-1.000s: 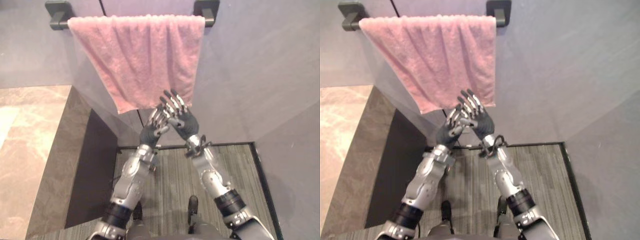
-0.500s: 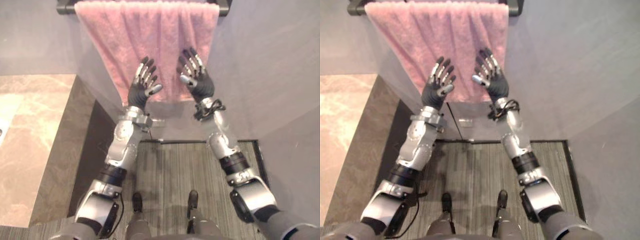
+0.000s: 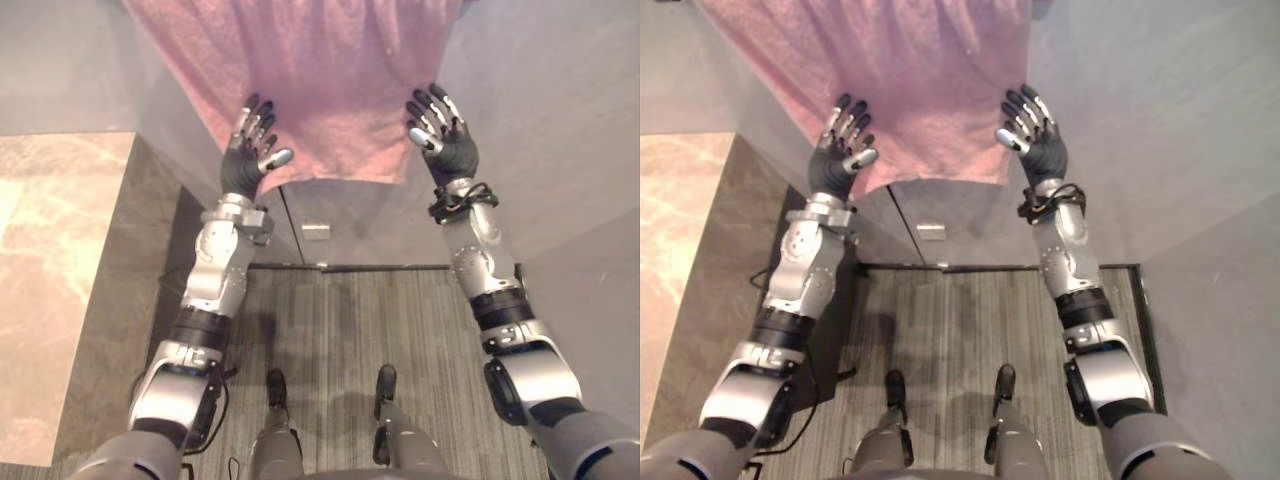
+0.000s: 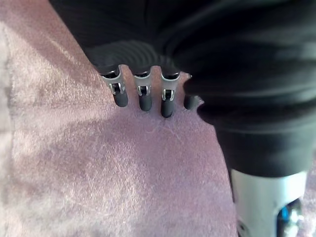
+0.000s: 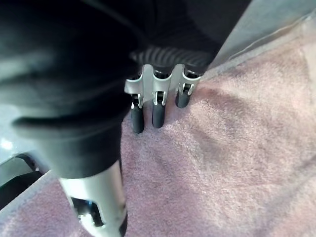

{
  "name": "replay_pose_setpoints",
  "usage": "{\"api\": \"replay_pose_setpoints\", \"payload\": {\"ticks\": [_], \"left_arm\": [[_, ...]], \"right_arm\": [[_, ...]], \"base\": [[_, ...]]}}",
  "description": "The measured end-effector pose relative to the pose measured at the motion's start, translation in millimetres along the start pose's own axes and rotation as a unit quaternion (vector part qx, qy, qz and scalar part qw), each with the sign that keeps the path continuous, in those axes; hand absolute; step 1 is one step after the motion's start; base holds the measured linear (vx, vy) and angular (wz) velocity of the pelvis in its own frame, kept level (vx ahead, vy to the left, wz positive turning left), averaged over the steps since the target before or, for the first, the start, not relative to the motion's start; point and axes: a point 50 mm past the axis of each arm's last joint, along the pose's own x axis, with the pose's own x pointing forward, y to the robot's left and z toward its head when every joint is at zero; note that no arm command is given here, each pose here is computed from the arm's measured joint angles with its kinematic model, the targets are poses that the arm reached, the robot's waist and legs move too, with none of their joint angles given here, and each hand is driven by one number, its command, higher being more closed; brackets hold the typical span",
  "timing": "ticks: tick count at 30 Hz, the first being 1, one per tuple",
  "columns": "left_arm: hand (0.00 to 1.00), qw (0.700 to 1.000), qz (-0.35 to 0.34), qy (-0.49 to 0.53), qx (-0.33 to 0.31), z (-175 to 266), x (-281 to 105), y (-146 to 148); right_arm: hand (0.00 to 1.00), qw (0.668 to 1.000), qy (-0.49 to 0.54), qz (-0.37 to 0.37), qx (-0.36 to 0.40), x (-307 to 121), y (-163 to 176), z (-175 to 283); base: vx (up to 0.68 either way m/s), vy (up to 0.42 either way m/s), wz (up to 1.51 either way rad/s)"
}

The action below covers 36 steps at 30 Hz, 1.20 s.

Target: Organize washtable

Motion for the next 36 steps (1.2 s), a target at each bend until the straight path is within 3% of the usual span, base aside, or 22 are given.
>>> {"api": "replay_pose_setpoints", "payload": {"ticks": [6, 10, 15, 19, 23, 27, 29, 30, 31, 36], "left_arm": [[0.0, 1.0, 0.019, -0.011, 0.01, 9, 0, 16], [0.0, 0.999, 0.034, 0.015, 0.012, -5, -15, 25], [0.0, 0.985, 0.118, 0.124, 0.022, -56, -95, 62], [0.0, 0.947, 0.165, 0.27, 0.045, -104, -186, 72], [0.0, 0.876, 0.257, 0.407, 0.04, -132, -284, 82], [0.0, 0.763, 0.396, 0.51, 0.011, -137, -387, 89], [0.0, 0.675, 0.488, 0.553, -0.017, -125, -454, 78], [0.0, 0.657, 0.505, 0.559, -0.024, -122, -467, 73], [0.0, 0.617, 0.536, 0.575, -0.034, -119, -489, 60], [0.0, 0.58, 0.595, 0.55, -0.081, -124, -496, 45]], "right_arm": [[0.0, 1.0, 0.003, -0.016, -0.023, -2, -9, 3], [0.0, 0.996, 0.052, -0.049, -0.05, -29, -34, -18], [0.0, 0.961, 0.21, -0.142, -0.108, -138, -98, -71], [0.0, 0.915, 0.326, -0.205, -0.117, -228, -115, -105], [0.0, 0.846, 0.44, -0.285, -0.099, -322, -120, -129], [0.0, 0.757, 0.533, -0.373, -0.06, -407, -116, -138], [0.0, 0.7, 0.574, -0.422, -0.04, -446, -111, -137], [0.0, 0.69, 0.581, -0.43, -0.037, -452, -110, -137], [0.0, 0.667, 0.603, -0.433, -0.052, -462, -108, -136], [0.0, 0.661, 0.624, -0.412, -0.067, -460, -93, -149]], "base": [[0.0, 0.003, -0.01], [0.06, 0.028, 0.01], [0.05, 0.046, 0.03], [-0.01, 0.042, -0.03], [-0.05, 0.055, 0.05], [-0.04, 0.05, 0.15], [-0.02, 0.037, 0.19], [-0.02, 0.018, 0.48], [-0.04, 0.006, 0.59], [-0.04, 0.016, 1.14]]}}
